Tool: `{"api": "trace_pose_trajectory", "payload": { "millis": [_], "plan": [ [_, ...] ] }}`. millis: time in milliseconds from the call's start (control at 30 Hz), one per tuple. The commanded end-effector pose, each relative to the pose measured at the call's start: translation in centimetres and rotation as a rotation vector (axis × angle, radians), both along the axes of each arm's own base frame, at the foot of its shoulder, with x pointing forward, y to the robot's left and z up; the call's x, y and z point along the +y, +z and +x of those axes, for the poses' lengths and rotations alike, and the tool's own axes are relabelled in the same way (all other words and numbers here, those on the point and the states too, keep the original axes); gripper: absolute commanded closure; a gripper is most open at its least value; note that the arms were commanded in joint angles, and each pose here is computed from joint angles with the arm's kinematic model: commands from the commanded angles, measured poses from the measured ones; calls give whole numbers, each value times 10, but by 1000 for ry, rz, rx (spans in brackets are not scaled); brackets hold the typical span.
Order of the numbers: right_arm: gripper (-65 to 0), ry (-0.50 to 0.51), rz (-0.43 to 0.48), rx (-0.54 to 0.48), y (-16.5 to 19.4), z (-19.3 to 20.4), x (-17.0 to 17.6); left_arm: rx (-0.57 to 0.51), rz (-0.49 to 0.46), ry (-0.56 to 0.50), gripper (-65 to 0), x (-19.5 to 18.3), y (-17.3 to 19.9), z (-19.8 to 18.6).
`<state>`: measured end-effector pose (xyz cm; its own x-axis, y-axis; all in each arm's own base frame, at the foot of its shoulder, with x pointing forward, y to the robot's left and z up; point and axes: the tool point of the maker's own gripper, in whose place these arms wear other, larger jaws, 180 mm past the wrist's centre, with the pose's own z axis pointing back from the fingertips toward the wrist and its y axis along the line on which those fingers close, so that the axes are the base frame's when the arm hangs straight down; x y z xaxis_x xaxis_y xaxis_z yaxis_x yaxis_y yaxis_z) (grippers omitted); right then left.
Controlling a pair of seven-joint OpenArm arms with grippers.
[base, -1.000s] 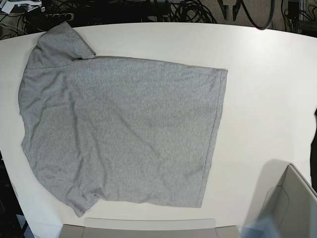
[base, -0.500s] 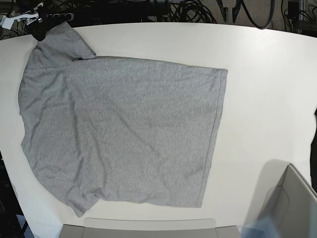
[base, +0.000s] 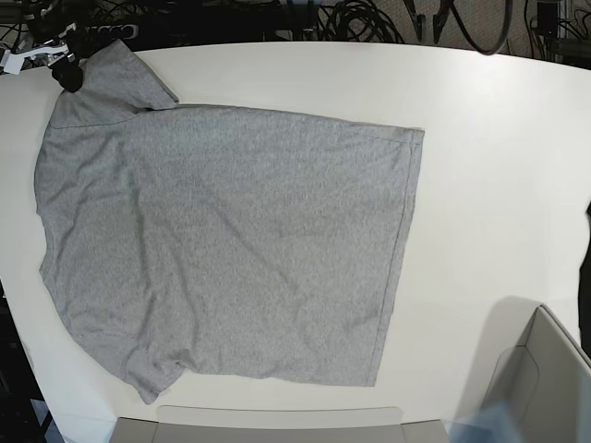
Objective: Fold the T-shirt properly
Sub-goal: 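Move both grippers down to the shirt's shoulder corners and grasp them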
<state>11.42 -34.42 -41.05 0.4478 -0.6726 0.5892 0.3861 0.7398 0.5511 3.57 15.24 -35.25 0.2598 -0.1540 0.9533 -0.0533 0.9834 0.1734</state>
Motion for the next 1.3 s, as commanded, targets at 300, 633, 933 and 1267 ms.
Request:
{"api": "trace_pose_trajectory", "payload": {
  "millis": [300,633,933,1267],
  "plan": [
    [-240,44,7,59,-7,-4,4,11,-131,-111,-210,-34,61,66],
    [-240,43,6,69,-8,-7,4,228,-542,-148,-227,-60,20,123],
    [-240,45,7,74,-9,-9,4,401,-657,-27,-227,22,7,164],
    [-240,46,9,81,-10,-12,5,576,-683,-74,-228,34,-42,179]
  ]
}}
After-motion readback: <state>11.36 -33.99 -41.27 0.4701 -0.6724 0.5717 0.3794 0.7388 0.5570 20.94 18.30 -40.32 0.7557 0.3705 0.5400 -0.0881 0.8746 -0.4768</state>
